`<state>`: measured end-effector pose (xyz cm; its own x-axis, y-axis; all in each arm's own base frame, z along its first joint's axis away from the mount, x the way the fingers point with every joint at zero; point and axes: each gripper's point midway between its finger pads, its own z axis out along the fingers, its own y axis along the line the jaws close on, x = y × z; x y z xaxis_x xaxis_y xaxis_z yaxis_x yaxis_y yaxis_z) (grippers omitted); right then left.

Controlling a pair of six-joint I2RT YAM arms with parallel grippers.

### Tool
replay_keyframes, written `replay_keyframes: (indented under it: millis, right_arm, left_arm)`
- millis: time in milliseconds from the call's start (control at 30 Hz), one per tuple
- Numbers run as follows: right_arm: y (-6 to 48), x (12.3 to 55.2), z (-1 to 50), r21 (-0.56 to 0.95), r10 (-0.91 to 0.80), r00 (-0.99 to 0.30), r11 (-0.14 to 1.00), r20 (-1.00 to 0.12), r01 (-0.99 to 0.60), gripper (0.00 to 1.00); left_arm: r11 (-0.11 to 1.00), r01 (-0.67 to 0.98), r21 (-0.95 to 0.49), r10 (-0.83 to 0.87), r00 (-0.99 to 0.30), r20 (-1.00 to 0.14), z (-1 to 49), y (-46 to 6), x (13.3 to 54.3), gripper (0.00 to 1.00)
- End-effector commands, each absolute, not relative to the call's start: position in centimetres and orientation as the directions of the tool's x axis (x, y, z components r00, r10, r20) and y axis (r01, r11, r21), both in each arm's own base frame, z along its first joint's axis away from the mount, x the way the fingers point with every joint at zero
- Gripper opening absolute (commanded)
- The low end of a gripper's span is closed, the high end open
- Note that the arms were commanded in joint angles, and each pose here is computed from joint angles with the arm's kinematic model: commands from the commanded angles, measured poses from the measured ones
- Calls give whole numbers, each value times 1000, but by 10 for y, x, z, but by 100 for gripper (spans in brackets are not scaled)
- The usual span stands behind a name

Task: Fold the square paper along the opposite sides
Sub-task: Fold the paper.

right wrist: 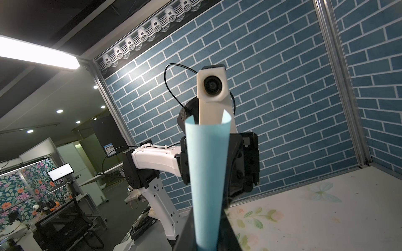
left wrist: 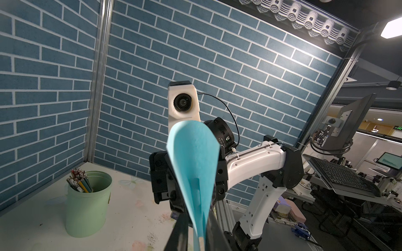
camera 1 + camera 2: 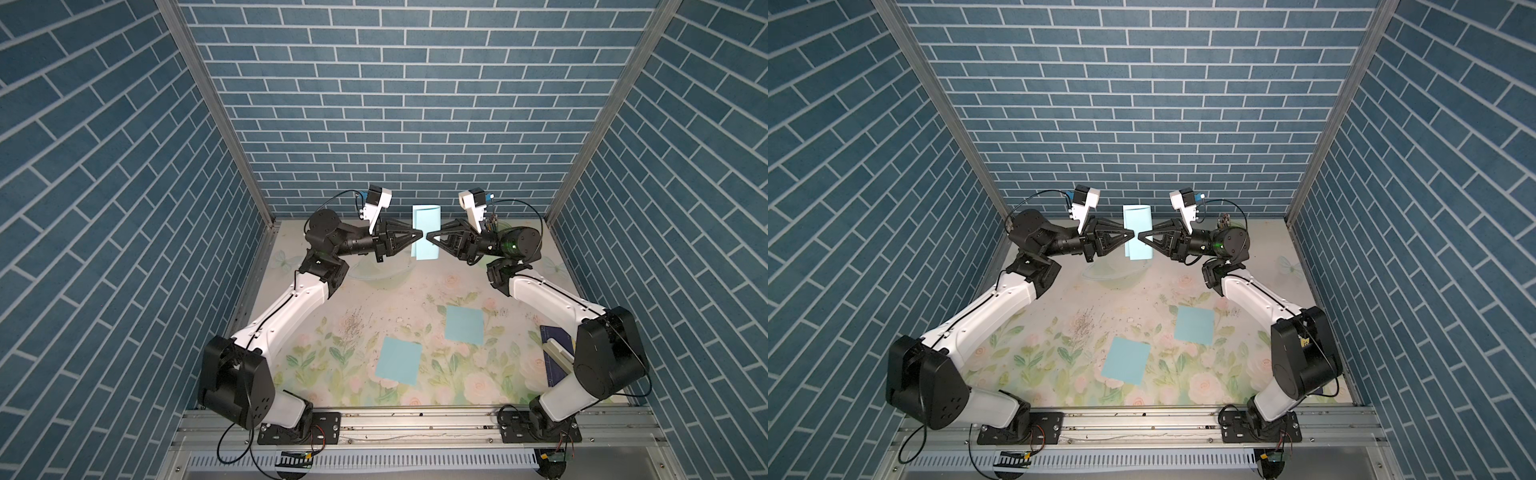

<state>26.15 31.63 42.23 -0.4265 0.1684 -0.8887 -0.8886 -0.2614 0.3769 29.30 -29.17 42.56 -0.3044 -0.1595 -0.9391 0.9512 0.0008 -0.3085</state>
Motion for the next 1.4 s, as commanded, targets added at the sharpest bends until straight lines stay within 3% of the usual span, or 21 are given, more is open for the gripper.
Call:
replay_keyframes:
  millis: [0,467,600,1000,1100,1267,1367]
  right_arm:
    - [319,258,433,328,176,-380,-267,-908,-906,15]
    - [321,261,436,339,181,-390,-258,-903,-905,11]
    - [320,258,437,329,172,-380,-264,-909,-907,12]
    - [316,248,432,298,137,-342,-265,-930,-917,45]
    - [315,246,432,287,134,-331,-271,-934,-919,49]
    - [313,245,435,278,138,-324,-276,-936,-920,47]
    - [312,243,436,277,139,-326,-284,-935,-918,37]
  left_arm:
    - [9,956,-292,-157,-287,-945,423,-291,293,18]
    - [32,957,-290,-138,-283,-949,420,-292,292,11]
    - [35,957,-287,-141,-280,-950,421,-292,293,4]
    - [-66,966,-249,-170,-257,-951,451,-292,281,0]
    - [-76,966,-247,-167,-256,-952,452,-292,278,0]
    - [-77,964,-256,-161,-265,-951,449,-293,279,0]
    - [-74,964,-256,-161,-265,-951,448,-293,281,1]
